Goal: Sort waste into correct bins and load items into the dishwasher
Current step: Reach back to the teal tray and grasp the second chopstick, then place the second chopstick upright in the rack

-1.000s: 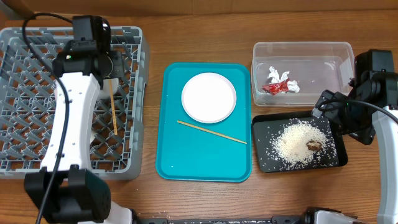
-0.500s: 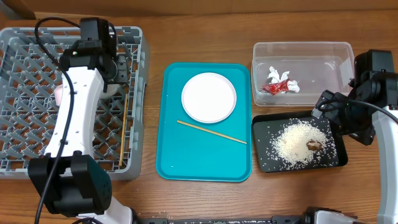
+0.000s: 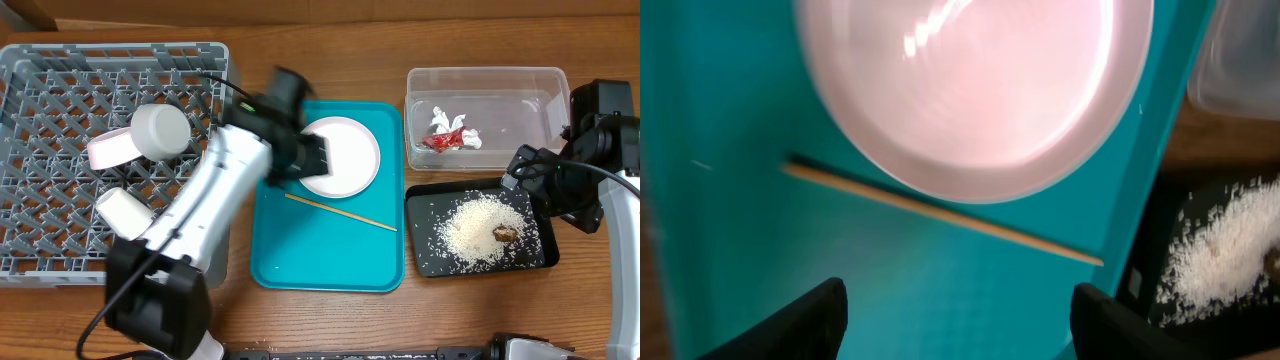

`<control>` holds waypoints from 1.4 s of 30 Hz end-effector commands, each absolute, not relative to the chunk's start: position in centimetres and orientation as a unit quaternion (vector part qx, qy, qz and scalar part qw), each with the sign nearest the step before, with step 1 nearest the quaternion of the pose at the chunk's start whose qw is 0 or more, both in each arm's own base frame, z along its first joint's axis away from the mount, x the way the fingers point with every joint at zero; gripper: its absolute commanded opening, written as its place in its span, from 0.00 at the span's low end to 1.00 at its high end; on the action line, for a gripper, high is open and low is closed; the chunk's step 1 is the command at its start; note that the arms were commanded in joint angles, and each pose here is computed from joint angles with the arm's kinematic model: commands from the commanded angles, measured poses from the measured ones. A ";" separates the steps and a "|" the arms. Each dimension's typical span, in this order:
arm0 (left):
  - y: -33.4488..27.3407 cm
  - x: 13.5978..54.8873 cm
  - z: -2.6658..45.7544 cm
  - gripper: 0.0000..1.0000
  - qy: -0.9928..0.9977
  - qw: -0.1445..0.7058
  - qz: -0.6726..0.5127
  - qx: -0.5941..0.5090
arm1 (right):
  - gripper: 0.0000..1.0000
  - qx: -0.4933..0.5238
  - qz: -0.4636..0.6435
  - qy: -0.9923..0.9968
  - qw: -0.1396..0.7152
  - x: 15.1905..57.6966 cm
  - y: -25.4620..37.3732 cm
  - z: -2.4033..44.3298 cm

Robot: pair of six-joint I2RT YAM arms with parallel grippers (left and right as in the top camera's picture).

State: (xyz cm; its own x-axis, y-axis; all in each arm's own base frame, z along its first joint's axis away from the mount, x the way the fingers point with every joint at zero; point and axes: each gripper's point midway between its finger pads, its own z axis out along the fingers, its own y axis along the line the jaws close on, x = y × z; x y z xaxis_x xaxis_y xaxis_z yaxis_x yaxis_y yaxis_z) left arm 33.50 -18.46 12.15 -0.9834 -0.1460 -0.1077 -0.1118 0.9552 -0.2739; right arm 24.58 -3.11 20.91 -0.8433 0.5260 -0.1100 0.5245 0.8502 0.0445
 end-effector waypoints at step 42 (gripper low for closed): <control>-16.9 30.4 7.1 0.04 0.980 0.077 0.025 -0.182 | 0.99 0.272 0.008 0.960 0.064 24.7 -3.0 21.1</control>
State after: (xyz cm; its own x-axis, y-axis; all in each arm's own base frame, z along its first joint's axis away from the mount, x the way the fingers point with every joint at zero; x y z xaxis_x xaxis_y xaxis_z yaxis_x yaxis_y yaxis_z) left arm 27.58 -18.60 1.62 -0.9219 -0.3870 -0.0174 -0.3864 0.9154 0.1128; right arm 24.50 -3.10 20.90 -0.8441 0.5254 -0.1069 0.5240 0.8506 0.0430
